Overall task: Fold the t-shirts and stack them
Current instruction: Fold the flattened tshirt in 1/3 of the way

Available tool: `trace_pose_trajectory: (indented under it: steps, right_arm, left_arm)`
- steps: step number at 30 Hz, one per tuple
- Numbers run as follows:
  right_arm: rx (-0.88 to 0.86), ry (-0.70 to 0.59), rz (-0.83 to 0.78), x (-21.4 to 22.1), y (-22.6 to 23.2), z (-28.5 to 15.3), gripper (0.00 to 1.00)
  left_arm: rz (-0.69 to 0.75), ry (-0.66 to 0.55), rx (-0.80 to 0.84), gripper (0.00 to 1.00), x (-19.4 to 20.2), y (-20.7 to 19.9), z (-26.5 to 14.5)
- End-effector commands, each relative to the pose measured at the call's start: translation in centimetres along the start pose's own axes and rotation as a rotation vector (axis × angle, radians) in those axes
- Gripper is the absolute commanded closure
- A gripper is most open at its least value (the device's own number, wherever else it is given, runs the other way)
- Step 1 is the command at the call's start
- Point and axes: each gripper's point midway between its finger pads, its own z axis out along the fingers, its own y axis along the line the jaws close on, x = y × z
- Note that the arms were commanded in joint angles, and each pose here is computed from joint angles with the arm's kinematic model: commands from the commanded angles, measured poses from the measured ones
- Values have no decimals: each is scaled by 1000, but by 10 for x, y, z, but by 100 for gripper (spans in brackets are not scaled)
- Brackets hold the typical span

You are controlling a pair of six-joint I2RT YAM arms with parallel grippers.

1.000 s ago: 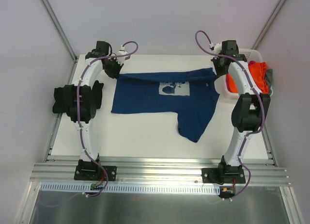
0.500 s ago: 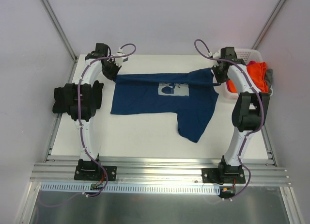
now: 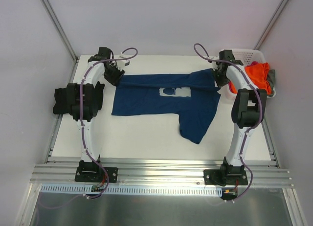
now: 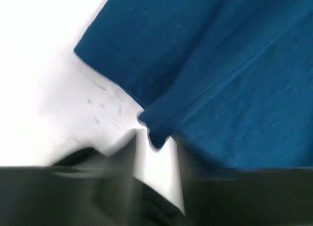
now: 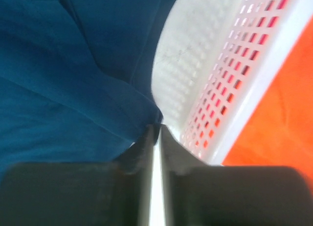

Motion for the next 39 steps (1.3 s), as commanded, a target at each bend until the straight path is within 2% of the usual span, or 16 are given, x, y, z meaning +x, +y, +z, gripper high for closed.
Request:
trace_pose_trajectory:
  steps: [1,2,3,4,6,9,12,17,18,19,23,27,30,36,39]
  right_arm:
    - [-28,-18,-23,-9,7,-21,83]
    - [-27,-23,-20,-9,7,-26,77]
    - [-31,-31,-11,-8,6,-32,64]
    - [-41,-28,4,-6,7,-39,57]
    - [-51,-56,20,-14,5,-60,42]
    - [-45,-97,42,-23,2,-85,31]
    - [-74,-139,50,-38,10,-81,31]
    - [-130,-73,43,-50,25,-50,32]
    - [-151,-116,49,-67,26,-56,34]
    - [-186,-78,50,-62,34,-41,35]
    - [-205,-110,50,-75,44,-33,37]
    - [-307,-89,55,-70,66,-22,43]
    - [-351,-66,58,-66,75,-10,45]
    - [-390,-65,77,-65,84,12,49]
    - [-411,-53,137,-63,87,18,51]
  left_arm:
    - [-62,40,-69,48,5,8,-16]
    - [-73,46,-78,45,6,8,-19]
    - [-81,32,-92,40,1,8,-28]
    - [-108,25,-89,35,2,6,-33]
    - [-122,-19,-105,32,-10,5,-51]
    - [-161,-99,-120,25,-36,6,-71]
    - [-166,-211,-106,18,-80,6,-85]
    - [-166,-219,-17,15,-100,-21,-56]
    - [-174,-227,26,15,-105,-32,-51]
    - [-207,-229,55,16,-106,-38,-47]
    - [-337,-229,129,16,-109,-52,-39]
    - [-393,-230,257,21,-108,-76,-37]
    - [-424,-212,262,24,-104,-77,-32]
    - [-429,-194,248,24,-100,-78,-29]
    - [-382,-192,224,24,-101,-84,-35]
